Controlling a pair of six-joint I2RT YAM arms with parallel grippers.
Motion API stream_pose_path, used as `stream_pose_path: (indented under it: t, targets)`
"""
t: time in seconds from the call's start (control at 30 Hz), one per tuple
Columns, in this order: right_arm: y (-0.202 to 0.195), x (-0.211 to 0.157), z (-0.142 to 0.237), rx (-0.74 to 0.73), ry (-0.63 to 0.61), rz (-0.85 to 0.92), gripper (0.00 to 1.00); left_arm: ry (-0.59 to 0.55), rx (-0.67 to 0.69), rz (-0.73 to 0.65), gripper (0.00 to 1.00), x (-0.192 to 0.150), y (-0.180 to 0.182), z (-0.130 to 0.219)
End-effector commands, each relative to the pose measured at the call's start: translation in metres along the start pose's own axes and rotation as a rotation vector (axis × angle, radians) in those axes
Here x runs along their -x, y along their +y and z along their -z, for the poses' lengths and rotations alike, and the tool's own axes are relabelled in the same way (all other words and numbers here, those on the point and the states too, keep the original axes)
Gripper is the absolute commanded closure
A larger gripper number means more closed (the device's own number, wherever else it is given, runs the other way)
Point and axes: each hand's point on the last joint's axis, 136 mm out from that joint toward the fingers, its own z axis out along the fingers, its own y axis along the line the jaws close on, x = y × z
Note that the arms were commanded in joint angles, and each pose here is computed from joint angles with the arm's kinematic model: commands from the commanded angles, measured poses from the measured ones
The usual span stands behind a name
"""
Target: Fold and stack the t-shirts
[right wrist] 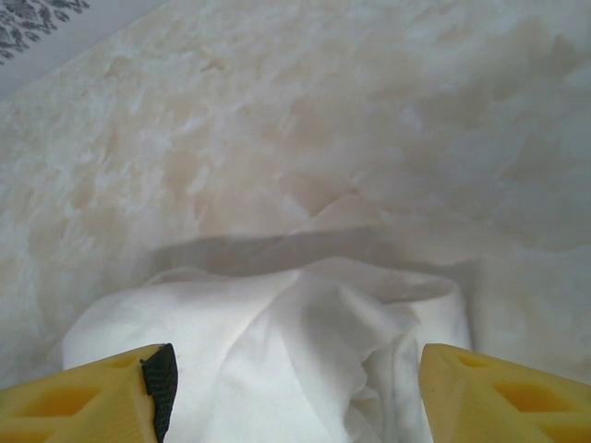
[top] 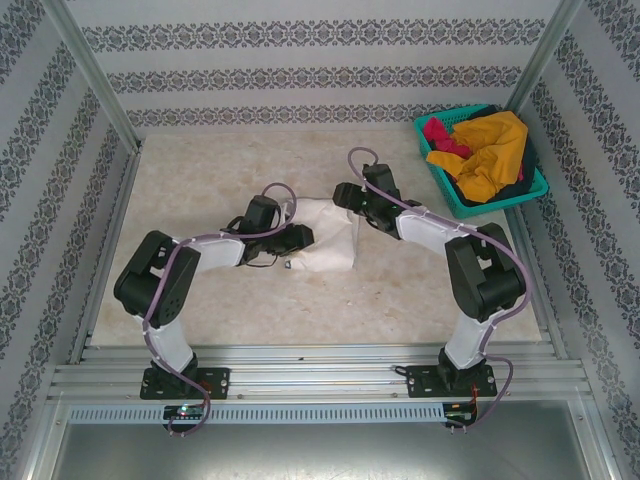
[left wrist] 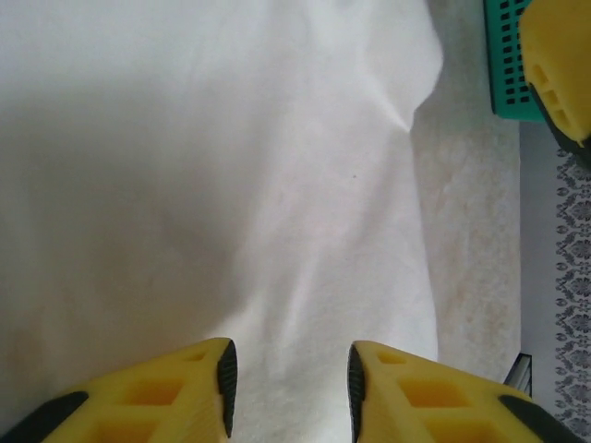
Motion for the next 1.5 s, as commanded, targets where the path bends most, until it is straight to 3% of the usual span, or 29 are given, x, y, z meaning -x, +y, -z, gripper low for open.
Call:
stream_pose_path:
  t: [0.0,0.17,0.3,0.37,0.5,0.6,0.63,0.7,0.77,1.07,1.27,1.47]
  targets:
    - [-0.018,-0.015,-0.012,-0.146,0.084,0.159,0.3,-0.049,-0.024,-0.048,0.5,0.022,-0.032,0.027]
    - [-0.015,-0.029,-0.028,-0.17,0.158,0.223,0.39,-0.126,0.151,-0.08,0.47,0.06,0.003,0.037]
    - [-0.016,-0.037,-0.039,-0.162,0.192,0.19,0.55,-0.119,0.237,-0.089,0.48,0.087,0.029,0.022]
    - [-0.015,-0.036,-0.04,-0.15,0.189,0.183,0.66,-0.104,0.248,-0.094,0.51,0.094,0.033,0.01]
    - [-0.005,-0.033,-0.034,-0.093,0.158,0.179,0.93,-0.078,0.224,-0.058,0.68,0.102,0.039,-0.013]
    - [0.002,-0.032,-0.029,-0.051,0.143,0.176,0.99,-0.073,0.19,-0.034,0.7,0.104,0.037,-0.023]
    - [0.004,-0.03,-0.027,-0.042,0.137,0.176,1.0,-0.067,0.179,-0.027,0.71,0.103,0.037,-0.025]
    - [0.008,-0.029,-0.024,-0.024,0.13,0.178,1.0,-0.064,0.152,-0.014,0.92,0.102,0.033,-0.027]
    - [0.01,-0.026,-0.019,-0.019,0.113,0.18,1.0,-0.065,0.137,-0.014,1.0,0.1,0.03,-0.025]
    - [-0.011,-0.018,0.012,-0.1,-0.034,0.113,1.0,-0.117,0.087,-0.063,1.0,0.104,0.003,-0.002]
    - [-0.046,-0.037,0.011,-0.212,-0.057,-0.034,1.0,-0.059,0.051,-0.098,1.0,0.099,-0.005,-0.019]
    - [-0.052,-0.045,-0.01,-0.223,-0.013,-0.053,1.0,-0.017,0.094,-0.068,1.0,0.092,0.017,-0.038]
